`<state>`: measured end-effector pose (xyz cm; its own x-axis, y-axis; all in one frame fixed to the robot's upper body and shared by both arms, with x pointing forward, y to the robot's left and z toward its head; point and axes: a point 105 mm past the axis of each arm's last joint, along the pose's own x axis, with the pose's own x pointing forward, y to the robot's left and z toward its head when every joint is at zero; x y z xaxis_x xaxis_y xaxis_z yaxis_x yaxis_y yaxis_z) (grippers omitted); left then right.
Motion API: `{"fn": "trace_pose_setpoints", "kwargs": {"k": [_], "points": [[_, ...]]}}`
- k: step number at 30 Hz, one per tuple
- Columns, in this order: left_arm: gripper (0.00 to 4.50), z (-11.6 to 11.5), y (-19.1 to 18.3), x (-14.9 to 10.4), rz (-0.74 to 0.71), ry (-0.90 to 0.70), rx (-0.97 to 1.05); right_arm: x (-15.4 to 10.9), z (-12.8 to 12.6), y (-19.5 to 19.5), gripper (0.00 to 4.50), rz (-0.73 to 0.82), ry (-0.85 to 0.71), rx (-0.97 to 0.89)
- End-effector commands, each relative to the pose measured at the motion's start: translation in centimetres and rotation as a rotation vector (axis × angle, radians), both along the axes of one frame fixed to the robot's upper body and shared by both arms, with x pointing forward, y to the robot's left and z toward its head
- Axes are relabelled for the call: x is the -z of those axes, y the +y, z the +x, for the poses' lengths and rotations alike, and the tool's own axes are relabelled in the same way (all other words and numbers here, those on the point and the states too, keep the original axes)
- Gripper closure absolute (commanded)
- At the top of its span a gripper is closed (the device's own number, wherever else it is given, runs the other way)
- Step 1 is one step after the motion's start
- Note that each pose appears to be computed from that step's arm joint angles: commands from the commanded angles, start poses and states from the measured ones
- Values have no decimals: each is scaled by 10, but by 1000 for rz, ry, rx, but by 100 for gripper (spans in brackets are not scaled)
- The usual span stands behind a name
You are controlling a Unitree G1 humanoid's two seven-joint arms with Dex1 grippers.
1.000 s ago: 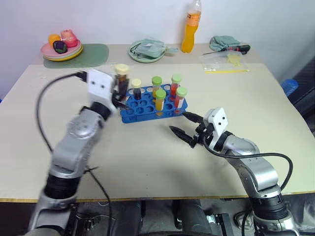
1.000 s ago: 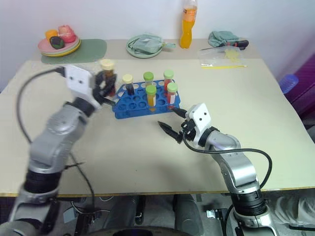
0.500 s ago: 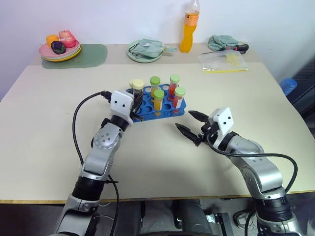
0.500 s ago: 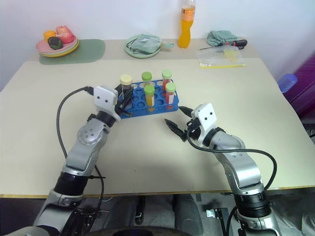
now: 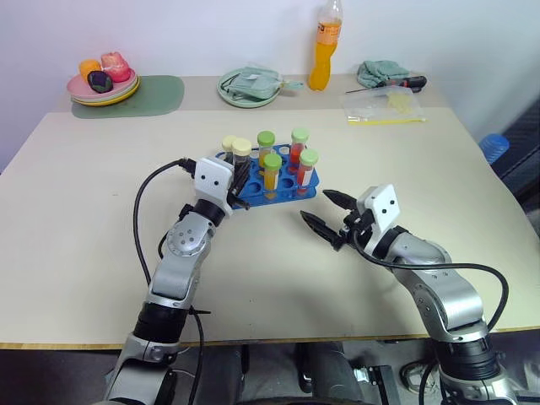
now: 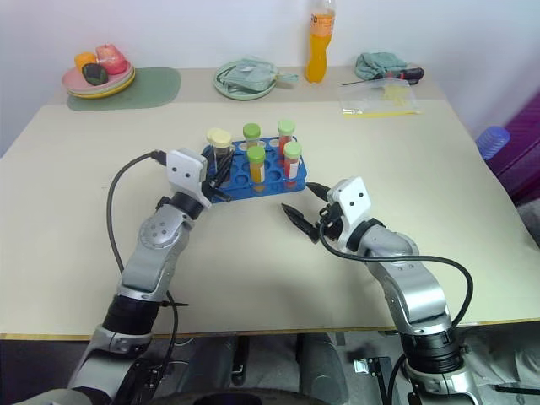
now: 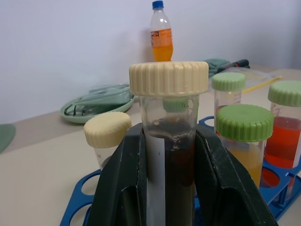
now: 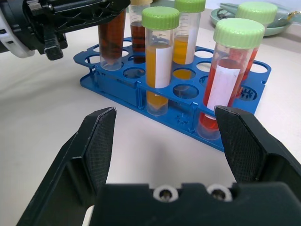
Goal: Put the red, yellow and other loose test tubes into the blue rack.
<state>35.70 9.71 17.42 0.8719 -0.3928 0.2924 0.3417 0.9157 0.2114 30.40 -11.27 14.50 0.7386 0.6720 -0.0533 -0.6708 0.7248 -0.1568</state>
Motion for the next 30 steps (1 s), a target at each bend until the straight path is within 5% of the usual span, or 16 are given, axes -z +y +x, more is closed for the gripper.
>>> {"fn": "trace_pose_setpoints", "kwargs": {"k": [1,10,16,24,30], "points": [[373,-1,-3,-7,-5,-40,10,-14,-3,5,80,8,-65,-18],[373,3,-1,3,-26,-17,19,-14,-3,7,80,7,-70,-19],[65,-1,11,-2,-64,-6,-2,-19,-4,-2,80,-4,-82,-15],[65,-41,98,-15,18,84,-21,-38,-21,-80,80,-100,-52,42],[65,-76,153,10,191,302,-6,-30,-35,-147,80,-194,63,147]]}}
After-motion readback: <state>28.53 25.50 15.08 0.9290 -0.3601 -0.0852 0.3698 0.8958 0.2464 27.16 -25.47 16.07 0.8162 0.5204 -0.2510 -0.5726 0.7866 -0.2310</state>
